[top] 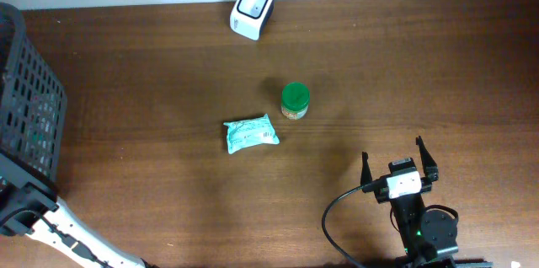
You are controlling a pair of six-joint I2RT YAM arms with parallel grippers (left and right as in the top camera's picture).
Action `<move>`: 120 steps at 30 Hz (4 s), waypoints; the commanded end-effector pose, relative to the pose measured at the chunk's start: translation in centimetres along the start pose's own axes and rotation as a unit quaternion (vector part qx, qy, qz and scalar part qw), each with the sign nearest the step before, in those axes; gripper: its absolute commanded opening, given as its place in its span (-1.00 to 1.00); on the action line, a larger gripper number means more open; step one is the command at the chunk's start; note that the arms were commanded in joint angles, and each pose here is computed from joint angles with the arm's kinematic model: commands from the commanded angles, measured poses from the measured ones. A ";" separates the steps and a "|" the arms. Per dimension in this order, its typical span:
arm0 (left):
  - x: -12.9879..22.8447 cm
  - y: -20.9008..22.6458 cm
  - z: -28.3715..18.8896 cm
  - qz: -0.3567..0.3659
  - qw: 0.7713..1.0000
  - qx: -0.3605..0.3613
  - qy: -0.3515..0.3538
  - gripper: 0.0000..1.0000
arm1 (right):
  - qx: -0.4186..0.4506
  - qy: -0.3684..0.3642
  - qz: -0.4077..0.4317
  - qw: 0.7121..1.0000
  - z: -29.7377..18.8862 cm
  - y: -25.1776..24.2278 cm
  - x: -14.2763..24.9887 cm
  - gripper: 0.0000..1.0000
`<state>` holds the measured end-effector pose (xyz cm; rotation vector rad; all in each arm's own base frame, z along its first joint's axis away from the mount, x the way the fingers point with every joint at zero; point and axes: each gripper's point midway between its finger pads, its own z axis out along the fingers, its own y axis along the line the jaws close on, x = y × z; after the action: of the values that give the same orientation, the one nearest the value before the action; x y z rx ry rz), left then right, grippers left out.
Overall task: Scan the item barcode
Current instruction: 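Reach into the basket and grasp the green 3M gloves package, then hold the gloves package under the scanner, then drop it on table, then reach into the basket and grasp the gold-capped white bottle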
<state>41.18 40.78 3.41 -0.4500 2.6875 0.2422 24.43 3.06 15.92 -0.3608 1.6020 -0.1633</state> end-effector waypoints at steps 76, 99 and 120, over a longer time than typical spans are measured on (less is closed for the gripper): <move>5.7 -42.3 -24.4 0.226 0.941 0.230 0.104 -1.00 | -0.005 0.004 -0.002 1.000 0.0 0.3 0.3 0.97; -3.2 -40.3 -27.9 0.181 0.950 0.255 -0.020 0.99 | -0.005 0.004 -0.002 1.000 0.0 0.3 0.3 0.97; -2.0 -1.0 -33.4 -0.264 0.951 -0.141 -0.075 0.98 | -0.005 0.004 -0.002 1.000 0.0 0.3 0.3 0.97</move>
<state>32.11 31.75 34.06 -1.0822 2.3251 0.4098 24.43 3.06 15.92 -0.3601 1.6021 -0.1627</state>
